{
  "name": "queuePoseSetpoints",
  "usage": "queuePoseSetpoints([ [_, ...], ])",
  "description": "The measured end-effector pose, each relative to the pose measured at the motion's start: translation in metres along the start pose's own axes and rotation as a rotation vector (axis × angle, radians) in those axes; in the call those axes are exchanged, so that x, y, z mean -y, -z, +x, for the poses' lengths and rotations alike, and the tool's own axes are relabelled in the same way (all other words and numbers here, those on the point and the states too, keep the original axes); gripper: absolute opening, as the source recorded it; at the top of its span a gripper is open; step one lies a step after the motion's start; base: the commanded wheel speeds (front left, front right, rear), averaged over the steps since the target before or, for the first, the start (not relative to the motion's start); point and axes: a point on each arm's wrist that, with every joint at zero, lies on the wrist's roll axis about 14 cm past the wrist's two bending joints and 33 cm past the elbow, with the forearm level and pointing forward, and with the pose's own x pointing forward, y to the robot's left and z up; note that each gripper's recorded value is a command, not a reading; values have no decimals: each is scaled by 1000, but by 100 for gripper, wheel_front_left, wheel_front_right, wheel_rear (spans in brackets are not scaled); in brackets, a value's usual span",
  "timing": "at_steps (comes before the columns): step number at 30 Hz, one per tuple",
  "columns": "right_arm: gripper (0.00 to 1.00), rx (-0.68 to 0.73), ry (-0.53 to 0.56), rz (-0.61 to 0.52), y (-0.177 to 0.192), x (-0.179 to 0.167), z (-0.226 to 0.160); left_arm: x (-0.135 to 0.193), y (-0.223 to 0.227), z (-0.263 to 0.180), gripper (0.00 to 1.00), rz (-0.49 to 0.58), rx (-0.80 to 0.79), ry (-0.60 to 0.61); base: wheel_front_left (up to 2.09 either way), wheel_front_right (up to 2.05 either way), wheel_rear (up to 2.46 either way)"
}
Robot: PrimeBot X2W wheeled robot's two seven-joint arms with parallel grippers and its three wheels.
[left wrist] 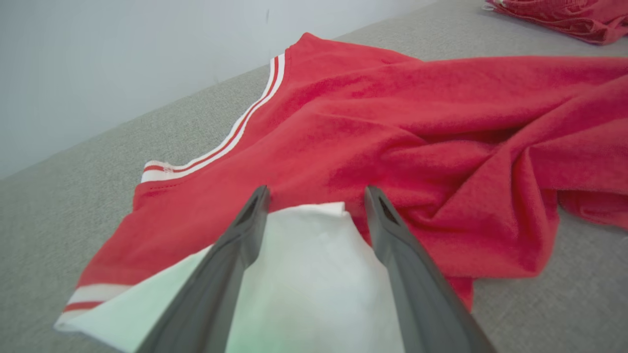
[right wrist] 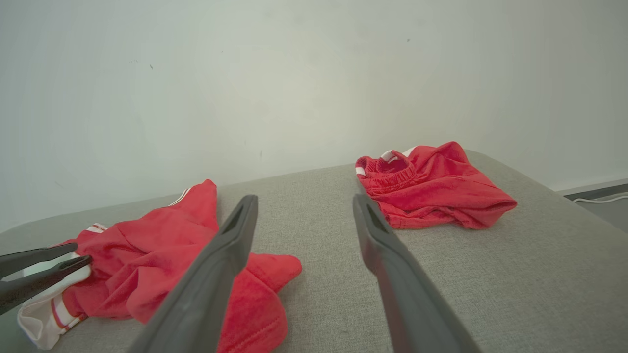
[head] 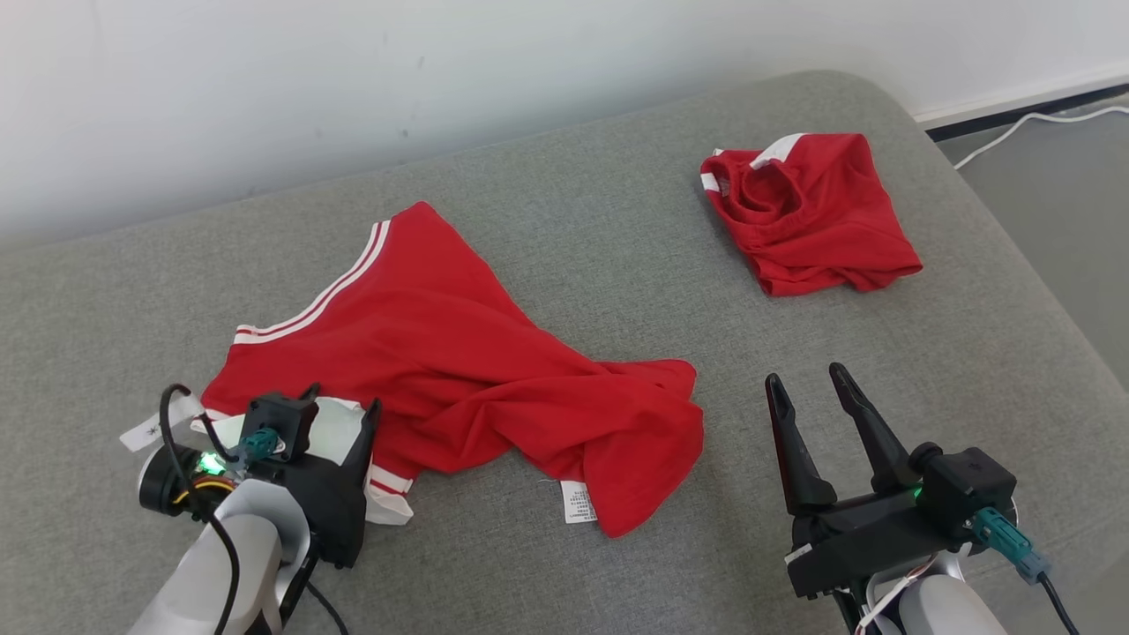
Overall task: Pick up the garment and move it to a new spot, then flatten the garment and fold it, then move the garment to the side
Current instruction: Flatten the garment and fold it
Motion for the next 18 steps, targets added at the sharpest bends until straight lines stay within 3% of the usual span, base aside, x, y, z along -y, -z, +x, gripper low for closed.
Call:
queuePoseSetpoints([
  [5,100,-4,5,-3,0,3,-1,-1,11,1,100,0,-38,-6,0,0,0],
  [6,100,-5,6,-4,1,3,-2,-2,15,0,70,-2,-51,-12,0,0,0],
  [8,100,-5,7,-5,1,4,-2,-3,21,-2,0,-10,-72,-13,0,0,0],
  [18,100,0,-20,-2,0,-4,4,-10,13,-7,0,-26,-49,-34,0,0,0],
])
